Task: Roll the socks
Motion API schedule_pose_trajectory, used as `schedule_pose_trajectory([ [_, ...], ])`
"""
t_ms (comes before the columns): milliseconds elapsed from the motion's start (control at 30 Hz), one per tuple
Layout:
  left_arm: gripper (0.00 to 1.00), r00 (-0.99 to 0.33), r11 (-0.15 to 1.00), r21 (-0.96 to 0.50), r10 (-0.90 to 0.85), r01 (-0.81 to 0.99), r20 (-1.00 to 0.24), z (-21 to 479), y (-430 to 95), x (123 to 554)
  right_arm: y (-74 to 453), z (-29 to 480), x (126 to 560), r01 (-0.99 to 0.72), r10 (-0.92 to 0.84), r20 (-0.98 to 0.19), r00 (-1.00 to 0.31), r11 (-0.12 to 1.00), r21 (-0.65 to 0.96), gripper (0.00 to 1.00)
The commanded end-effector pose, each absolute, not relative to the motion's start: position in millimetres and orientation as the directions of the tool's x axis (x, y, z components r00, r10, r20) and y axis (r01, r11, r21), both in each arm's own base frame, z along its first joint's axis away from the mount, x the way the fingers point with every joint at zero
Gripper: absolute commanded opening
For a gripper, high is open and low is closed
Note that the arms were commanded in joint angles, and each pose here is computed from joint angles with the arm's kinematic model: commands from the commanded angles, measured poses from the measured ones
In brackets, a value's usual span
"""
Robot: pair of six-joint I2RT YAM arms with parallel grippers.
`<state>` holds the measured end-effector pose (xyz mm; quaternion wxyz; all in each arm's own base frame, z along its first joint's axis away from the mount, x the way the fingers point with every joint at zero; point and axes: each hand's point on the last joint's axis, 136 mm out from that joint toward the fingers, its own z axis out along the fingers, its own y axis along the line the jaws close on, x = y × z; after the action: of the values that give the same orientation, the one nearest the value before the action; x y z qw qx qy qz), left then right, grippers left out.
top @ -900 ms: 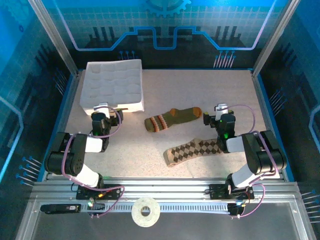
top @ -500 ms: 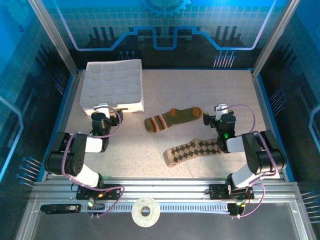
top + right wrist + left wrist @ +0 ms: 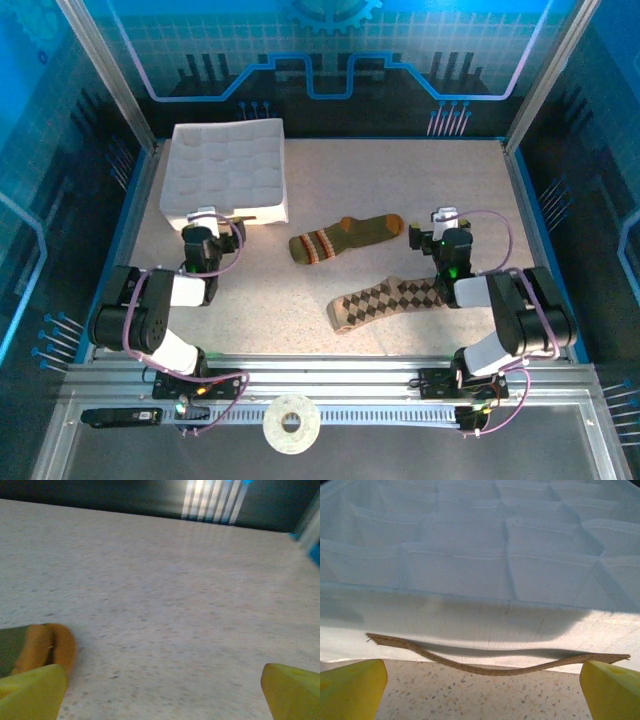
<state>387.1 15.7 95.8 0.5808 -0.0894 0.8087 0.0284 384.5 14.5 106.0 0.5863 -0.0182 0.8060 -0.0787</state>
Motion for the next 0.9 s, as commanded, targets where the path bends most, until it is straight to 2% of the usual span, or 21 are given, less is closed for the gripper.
schedule_pose_trajectory([
  [0,0.99,-0.234,0.967,0.04,-0.02,-0.251,-0.972,146.5,13.9,377.5,21.9,184.5,373.1,0.192,-0.217,-0.959,-0.182,0.949,-0.251,1.0],
  [33,0.99,-0.225,0.954,0.021,-0.049,-0.298,-0.973,162.1,15.5,376.1,35.5,212.7,371.8,0.17,-0.218,-0.966,-0.14,0.956,-0.24,1.0],
  [67,0.99,-0.214,0.929,-0.057,-0.144,-0.365,-0.966,179.7,20.3,375.0,46.9,240.1,368.2,0.149,-0.152,-0.981,-0.123,0.974,-0.17,1.0],
  [100,0.99,-0.23,0.876,-0.152,-0.282,-0.459,-0.931,189.9,28.0,368.8,53.1,251.2,363.1,0.118,-0.031,-0.982,-0.187,0.992,-0.053,1.0],
  [167,0.99,-0.304,0.748,-0.324,-0.567,-0.579,-0.766,198.3,26.8,351.9,59.5,261.2,353.3,0.079,0.231,-0.916,-0.327,0.973,0.217,1.0],
  [200,0.99,-0.255,0.62,-0.399,-0.704,-0.676,-0.663,196.2,28.3,340.6,50.9,254.1,354.5,0.148,0.401,-0.85,-0.341,0.916,0.373,1.0],
  [233,0.99,-0.243,0.57,-0.47,-0.771,-0.674,-0.588,191.1,20.8,346.5,49.8,244.2,356.7,0.159,0.518,-0.77,-0.373,0.853,0.497,1.0],
  [267,0.99,-0.322,0.58,-0.582,-0.81,-0.57,-0.491,189.4,-4.2,364.5,57.8,240.2,361.9,0.103,0.574,-0.703,-0.421,0.8,0.592,1.0],
  [300,0.99,-0.372,0.557,-0.646,-0.83,-0.523,-0.415,188.2,-23.6,372.5,64.8,236.6,364.7,0.087,0.57,-0.679,-0.462,0.791,0.605,1.0],
  [367,0.95,-0.463,0.586,-0.639,-0.803,-0.498,-0.376,187.7,-61.1,374.0,79.4,236.0,364.0,0.126,0.458,-0.714,-0.53,0.875,0.468,1.0],
  [400,0.88,-0.54,0.637,-0.627,-0.752,-0.449,-0.377,189.4,-87.7,375.0,92.4,231.8,362.8,0.116,0.367,-0.728,-0.58,0.921,0.372,0.95],
  [467,0.72,-0.674,0.724,-0.586,-0.638,-0.363,-0.371,185.8,-136.4,371.0,118.4,218.5,363.5,0.067,0.268,-0.684,-0.678,0.95,0.305,0.8],
  [567,0.6,-0.81,0.816,-0.527,-0.467,-0.24,-0.355,169.4,-200.3,364.1,155.4,182.1,364.4,0.028,0.237,-0.554,-0.798,0.932,0.36,0.64],
  [667,0.46,-0.88,0.868,-0.458,-0.359,-0.192,-0.312,144.0,-238.0,369.9,185.7,147.0,371.6,0.026,0.24,-0.413,-0.879,0.887,0.461,0.5],
  [867,0.34,-0.936,0.955,-0.259,-0.217,-0.145,-0.278,86.7,-256.6,392.3,202.6,101.3,394.8,0.072,0.228,-0.29,-0.929,0.882,0.465,0.48],
])
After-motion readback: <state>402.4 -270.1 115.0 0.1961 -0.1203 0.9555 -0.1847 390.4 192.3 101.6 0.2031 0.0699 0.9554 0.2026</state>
